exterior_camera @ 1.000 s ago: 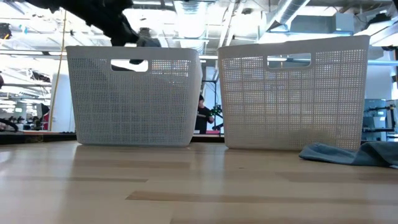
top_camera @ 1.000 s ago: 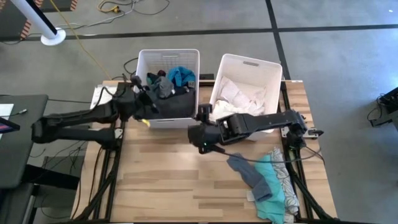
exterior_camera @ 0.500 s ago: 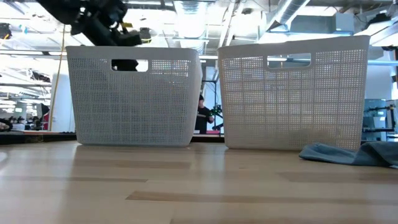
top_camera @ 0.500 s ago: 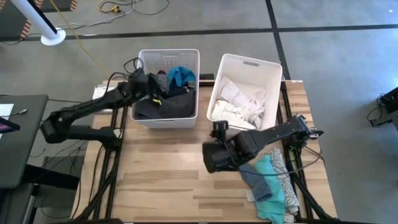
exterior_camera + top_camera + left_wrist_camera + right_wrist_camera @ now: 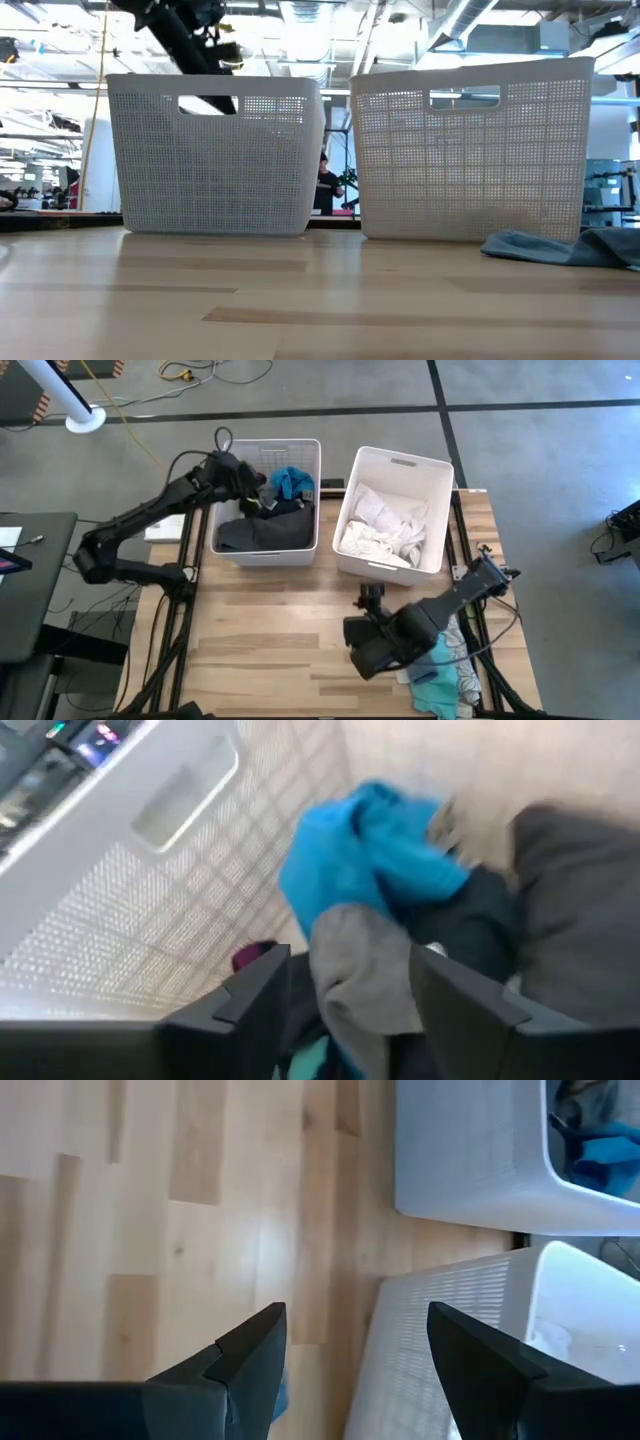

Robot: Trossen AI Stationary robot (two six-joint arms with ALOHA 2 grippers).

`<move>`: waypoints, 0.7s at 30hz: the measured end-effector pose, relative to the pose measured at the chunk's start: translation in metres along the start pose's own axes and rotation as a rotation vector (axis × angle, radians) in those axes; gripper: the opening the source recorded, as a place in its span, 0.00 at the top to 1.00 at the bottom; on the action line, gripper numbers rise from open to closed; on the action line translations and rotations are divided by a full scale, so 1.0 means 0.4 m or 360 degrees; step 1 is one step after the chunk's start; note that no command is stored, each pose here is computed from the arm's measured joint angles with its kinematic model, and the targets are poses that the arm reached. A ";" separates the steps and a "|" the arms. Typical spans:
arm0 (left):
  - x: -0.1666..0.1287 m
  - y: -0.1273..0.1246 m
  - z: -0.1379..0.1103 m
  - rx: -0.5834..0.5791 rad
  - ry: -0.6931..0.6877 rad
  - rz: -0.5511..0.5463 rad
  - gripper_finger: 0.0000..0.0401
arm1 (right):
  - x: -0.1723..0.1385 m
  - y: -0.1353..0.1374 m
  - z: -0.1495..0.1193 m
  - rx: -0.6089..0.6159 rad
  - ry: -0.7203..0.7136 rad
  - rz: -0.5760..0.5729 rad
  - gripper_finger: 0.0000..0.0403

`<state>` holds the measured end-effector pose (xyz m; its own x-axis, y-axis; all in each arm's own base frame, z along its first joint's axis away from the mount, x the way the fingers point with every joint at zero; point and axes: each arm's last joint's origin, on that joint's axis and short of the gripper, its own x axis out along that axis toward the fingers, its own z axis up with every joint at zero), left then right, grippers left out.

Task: Sort clothes
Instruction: Put the blue sock into the left white bin

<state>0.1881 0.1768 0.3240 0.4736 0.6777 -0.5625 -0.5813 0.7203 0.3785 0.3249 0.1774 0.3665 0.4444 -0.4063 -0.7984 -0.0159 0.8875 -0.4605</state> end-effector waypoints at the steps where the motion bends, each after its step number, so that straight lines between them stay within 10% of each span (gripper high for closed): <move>1: -0.012 0.005 0.011 -0.0016 -0.0013 -0.0027 0.49 | -0.006 0.008 -0.003 0.0003 -0.0008 0.0008 0.37; 21: -0.295 -0.064 0.114 0.0040 -0.0768 -0.0818 0.48 | -0.067 0.127 -0.057 0.0167 -0.0043 0.0112 0.37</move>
<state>0.1773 0.0852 0.4144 0.9279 0.2365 -0.2882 -0.1926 0.9660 0.1724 0.2918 0.2284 0.3559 0.4696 -0.3377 -0.8157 0.0455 0.9320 -0.3597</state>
